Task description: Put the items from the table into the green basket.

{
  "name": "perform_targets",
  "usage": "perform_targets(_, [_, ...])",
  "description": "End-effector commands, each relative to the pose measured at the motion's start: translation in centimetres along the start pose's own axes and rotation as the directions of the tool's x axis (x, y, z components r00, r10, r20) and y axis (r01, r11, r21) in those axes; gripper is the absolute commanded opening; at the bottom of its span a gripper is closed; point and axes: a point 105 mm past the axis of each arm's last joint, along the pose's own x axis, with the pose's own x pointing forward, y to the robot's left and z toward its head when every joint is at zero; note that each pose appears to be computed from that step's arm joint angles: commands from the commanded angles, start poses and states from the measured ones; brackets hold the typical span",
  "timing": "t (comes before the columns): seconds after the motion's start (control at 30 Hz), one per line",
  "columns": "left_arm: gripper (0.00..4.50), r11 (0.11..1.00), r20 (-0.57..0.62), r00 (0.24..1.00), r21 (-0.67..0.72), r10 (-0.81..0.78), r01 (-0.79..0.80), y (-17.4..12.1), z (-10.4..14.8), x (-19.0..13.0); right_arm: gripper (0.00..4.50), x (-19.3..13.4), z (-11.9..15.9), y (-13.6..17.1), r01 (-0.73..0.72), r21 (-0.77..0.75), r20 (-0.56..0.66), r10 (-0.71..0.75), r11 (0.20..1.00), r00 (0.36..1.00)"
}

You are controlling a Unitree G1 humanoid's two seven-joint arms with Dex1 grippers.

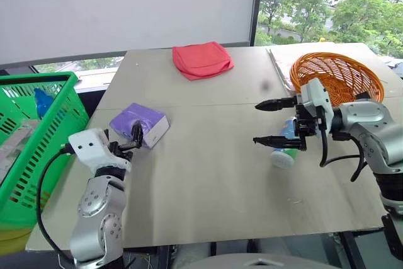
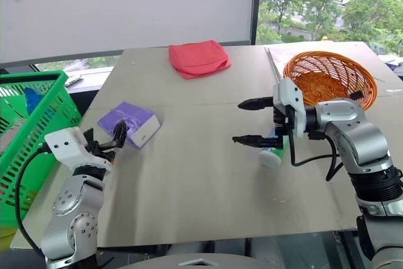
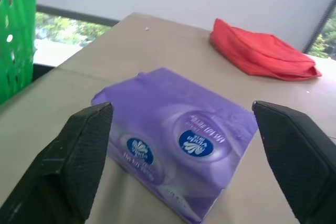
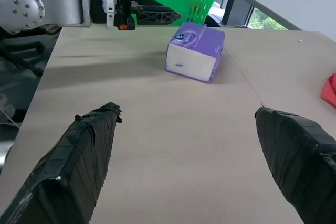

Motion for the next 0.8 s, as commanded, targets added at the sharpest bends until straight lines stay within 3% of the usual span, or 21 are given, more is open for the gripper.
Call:
perform_targets(0.03, [4.46,0.993,-0.017,0.997,-0.094,0.069,-0.07,0.7,0.2,1.0,4.5,0.0,1.4,-0.2,-0.001,-0.06,0.019,0.002,0.998,1.0])
perform_targets(0.43, [4.46,0.917,-0.172,0.957,-0.289,0.234,-0.276,0.5,-2.2,5.2,4.5,0.1,0.7,-0.3,0.018,-0.054,-0.005,-0.019,0.998,1.0])
perform_targets(0.53, [3.71,0.912,-0.203,0.951,-0.295,0.233,-0.287,0.2,-2.8,5.4,4.5,0.2,0.7,-0.2,0.022,-0.053,-0.004,-0.023,0.998,1.0])
perform_targets(0.8, [0.02,0.921,-0.234,0.946,-0.266,0.226,-0.286,-0.2,-3.4,5.4,4.5,0.1,0.7,-0.6,0.066,-0.045,0.001,-0.066,0.997,0.998])
